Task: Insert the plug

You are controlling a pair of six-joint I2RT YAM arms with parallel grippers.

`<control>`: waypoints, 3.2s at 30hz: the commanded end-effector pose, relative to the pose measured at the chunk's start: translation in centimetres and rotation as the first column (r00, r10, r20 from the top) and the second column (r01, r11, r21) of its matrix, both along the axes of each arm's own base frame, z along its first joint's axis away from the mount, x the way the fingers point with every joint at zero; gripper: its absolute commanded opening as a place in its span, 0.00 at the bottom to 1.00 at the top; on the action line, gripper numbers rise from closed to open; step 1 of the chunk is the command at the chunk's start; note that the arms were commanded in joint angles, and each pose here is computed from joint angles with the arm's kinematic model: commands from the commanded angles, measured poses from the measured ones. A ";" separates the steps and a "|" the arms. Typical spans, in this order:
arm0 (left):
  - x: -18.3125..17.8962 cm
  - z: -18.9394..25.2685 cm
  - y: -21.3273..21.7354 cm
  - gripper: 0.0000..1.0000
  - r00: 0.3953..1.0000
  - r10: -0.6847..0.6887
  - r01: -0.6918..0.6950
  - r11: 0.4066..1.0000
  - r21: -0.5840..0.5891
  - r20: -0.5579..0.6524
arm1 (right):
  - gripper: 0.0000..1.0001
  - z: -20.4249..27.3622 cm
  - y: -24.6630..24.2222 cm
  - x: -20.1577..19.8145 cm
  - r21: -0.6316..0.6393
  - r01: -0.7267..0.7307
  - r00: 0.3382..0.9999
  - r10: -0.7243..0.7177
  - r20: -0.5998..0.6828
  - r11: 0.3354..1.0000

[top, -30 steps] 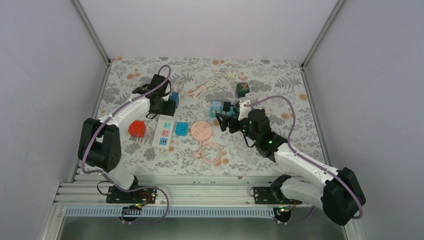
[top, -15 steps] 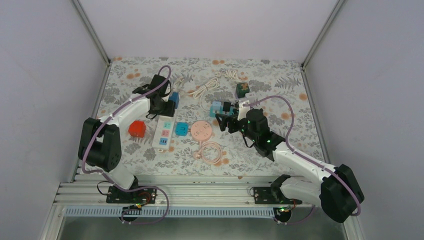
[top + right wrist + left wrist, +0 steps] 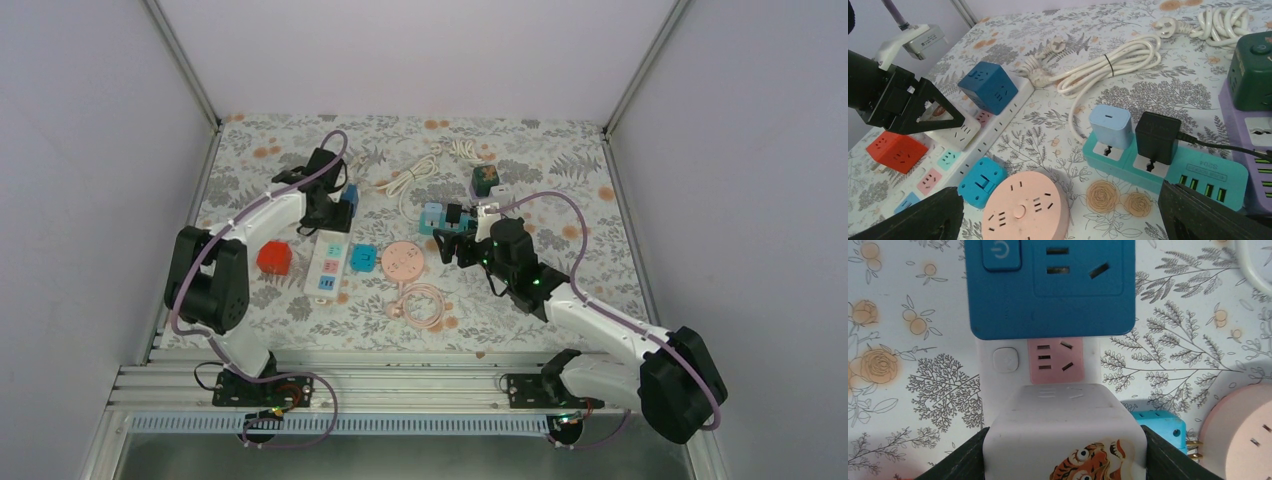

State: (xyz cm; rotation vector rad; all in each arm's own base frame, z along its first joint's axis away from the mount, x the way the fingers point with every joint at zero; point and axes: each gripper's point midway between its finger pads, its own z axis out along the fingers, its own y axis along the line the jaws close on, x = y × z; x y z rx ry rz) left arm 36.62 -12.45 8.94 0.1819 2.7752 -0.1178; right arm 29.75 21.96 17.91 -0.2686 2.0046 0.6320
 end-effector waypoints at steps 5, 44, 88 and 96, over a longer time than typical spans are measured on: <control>-1.5 -6.0 1.8 0.47 0.988 0.049 -0.037 0.996 0.086 -0.144 | 1.00 0.1 -0.8 0.8 -0.002 0.066 0.998 -0.066 -0.007 0.998; -2.7 3.6 14.8 1.00 0.735 0.602 -0.628 0.778 -0.022 0.312 | 1.00 -1.6 0.4 1.4 0.028 0.058 0.990 -0.054 -0.129 0.998; -4.3 2.8 11.5 0.47 0.850 0.481 -0.504 0.861 0.068 0.216 | 1.00 -1.0 1.9 0.8 0.117 -0.006 0.988 0.024 -0.154 0.993; -2.4 13.3 -0.7 0.47 0.908 0.091 0.061 0.938 -0.341 0.410 | 1.00 4.6 4.8 -0.4 0.159 -0.244 0.970 0.240 0.045 0.957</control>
